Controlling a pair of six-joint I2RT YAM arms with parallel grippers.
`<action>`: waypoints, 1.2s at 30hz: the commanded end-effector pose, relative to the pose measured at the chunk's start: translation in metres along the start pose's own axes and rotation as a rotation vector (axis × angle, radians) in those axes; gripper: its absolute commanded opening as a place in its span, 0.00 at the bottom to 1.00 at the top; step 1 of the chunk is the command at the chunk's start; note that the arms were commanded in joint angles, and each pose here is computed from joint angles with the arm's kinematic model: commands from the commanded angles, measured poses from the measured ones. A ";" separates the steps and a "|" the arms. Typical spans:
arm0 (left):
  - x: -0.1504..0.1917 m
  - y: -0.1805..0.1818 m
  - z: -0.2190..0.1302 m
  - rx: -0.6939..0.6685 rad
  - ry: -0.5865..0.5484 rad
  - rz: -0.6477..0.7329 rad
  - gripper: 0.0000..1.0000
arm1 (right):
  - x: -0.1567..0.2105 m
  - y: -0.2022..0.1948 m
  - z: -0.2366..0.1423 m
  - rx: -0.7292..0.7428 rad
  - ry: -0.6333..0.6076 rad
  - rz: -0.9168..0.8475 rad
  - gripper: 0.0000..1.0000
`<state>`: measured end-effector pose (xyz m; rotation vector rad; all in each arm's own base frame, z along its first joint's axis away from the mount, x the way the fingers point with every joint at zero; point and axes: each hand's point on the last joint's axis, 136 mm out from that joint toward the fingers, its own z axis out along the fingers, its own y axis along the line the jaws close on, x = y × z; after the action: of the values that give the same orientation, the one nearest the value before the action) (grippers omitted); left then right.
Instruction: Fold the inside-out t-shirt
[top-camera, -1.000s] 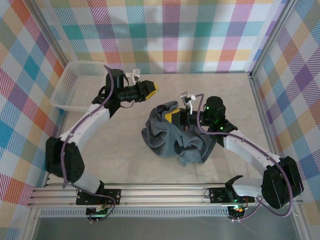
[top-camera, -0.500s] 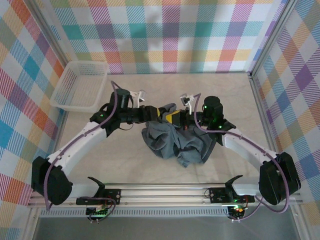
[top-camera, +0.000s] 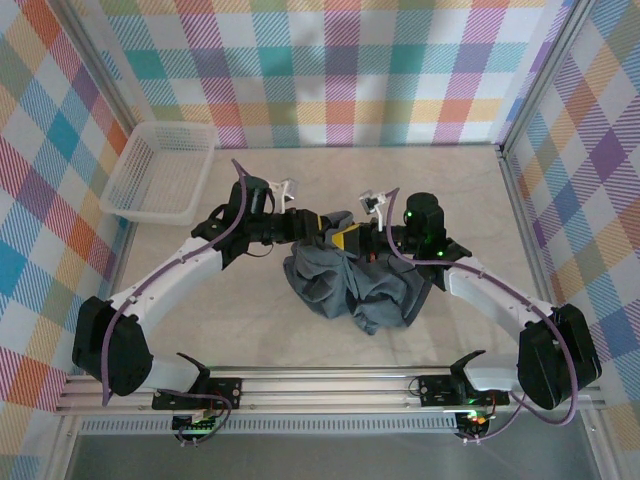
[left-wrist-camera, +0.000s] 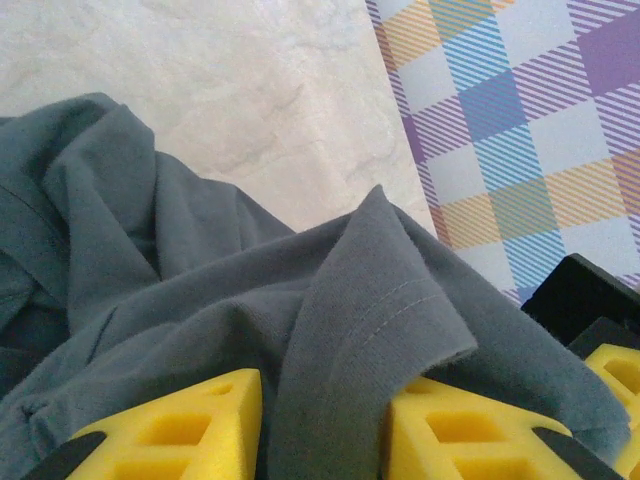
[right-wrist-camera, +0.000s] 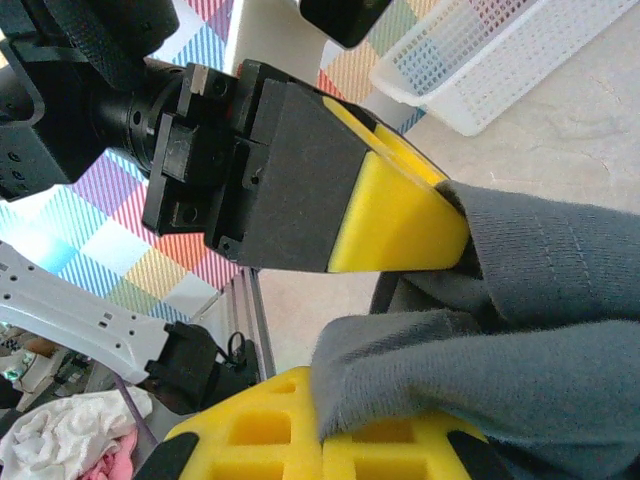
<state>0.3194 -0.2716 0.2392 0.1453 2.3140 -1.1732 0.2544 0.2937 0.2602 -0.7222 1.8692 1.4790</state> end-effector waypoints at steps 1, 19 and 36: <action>-0.013 -0.016 -0.013 0.021 -0.060 0.056 0.32 | -0.004 0.010 -0.003 -0.031 0.002 -0.040 0.00; -0.041 -0.096 -0.061 0.315 -0.031 -0.079 0.00 | 0.061 -0.054 -0.025 0.256 0.204 -0.101 0.23; -0.031 -0.083 -0.049 0.248 0.006 -0.068 0.00 | -0.045 -0.025 -0.014 0.715 -0.150 -0.635 0.43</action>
<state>0.3025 -0.2749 0.3294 0.1213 2.1997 -1.4754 0.2631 0.2823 0.2570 -0.8211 1.7276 0.6033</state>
